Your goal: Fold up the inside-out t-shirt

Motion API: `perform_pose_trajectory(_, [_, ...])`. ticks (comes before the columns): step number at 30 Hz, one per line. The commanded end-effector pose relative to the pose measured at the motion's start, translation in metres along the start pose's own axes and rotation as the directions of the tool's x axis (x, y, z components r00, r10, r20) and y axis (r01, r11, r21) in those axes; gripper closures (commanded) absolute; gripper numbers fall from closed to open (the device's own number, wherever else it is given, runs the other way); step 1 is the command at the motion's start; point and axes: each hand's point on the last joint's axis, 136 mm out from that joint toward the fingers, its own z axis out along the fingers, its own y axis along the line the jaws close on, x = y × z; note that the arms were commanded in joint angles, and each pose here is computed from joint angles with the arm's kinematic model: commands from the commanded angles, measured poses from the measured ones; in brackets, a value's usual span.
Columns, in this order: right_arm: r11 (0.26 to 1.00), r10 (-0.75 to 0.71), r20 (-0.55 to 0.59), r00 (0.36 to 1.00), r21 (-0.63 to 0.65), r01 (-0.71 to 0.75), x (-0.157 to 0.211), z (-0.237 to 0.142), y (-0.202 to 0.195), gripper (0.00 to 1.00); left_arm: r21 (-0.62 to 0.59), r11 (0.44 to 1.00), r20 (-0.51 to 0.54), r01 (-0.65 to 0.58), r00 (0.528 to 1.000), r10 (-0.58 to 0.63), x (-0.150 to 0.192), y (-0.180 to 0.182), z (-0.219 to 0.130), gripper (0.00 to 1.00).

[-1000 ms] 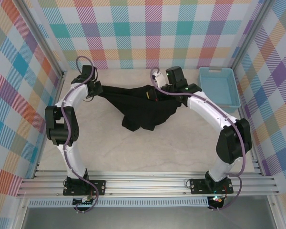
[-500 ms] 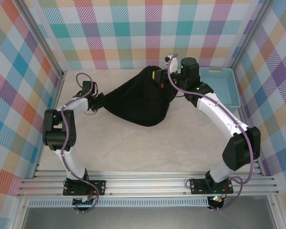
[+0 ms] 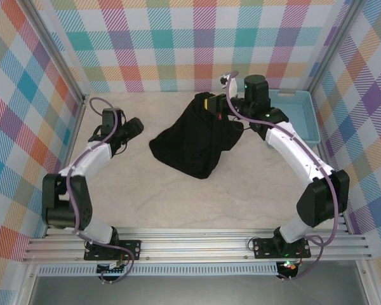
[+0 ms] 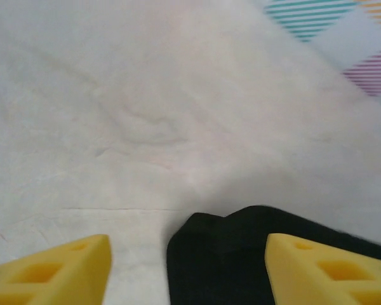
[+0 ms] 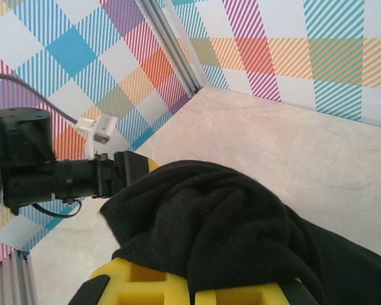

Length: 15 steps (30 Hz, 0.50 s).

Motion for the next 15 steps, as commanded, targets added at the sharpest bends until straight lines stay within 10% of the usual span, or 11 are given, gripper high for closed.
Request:
perform_pose_trajectory(1, [0.996,-0.011,0.086,0.996,-0.091,0.019,-0.027,-0.018,0.028,1.00,0.255,0.962,0.068,-0.100,0.994,0.085,-0.007,-0.067,-0.034,0.27])
perform_pose_trajectory(5, [0.992,0.024,0.076,0.997,-0.125,-0.014,-0.027,-0.018,0.034,1.00,0.642,0.725,0.053,-0.250,0.958,0.283,0.034,-0.184,-0.076,0.24])
perform_pose_trajectory(9, [0.991,0.025,0.091,0.996,-0.134,-0.012,-0.034,-0.026,0.041,1.00,0.737,0.596,0.051,-0.318,0.906,0.421,0.072,-0.235,-0.079,0.26])
perform_pose_trajectory(15, [0.996,0.006,0.154,0.988,-0.093,0.008,-0.067,-0.054,0.052,1.00,0.728,0.632,-0.033,-0.266,0.907,0.420,0.088,-0.234,-0.050,0.89])
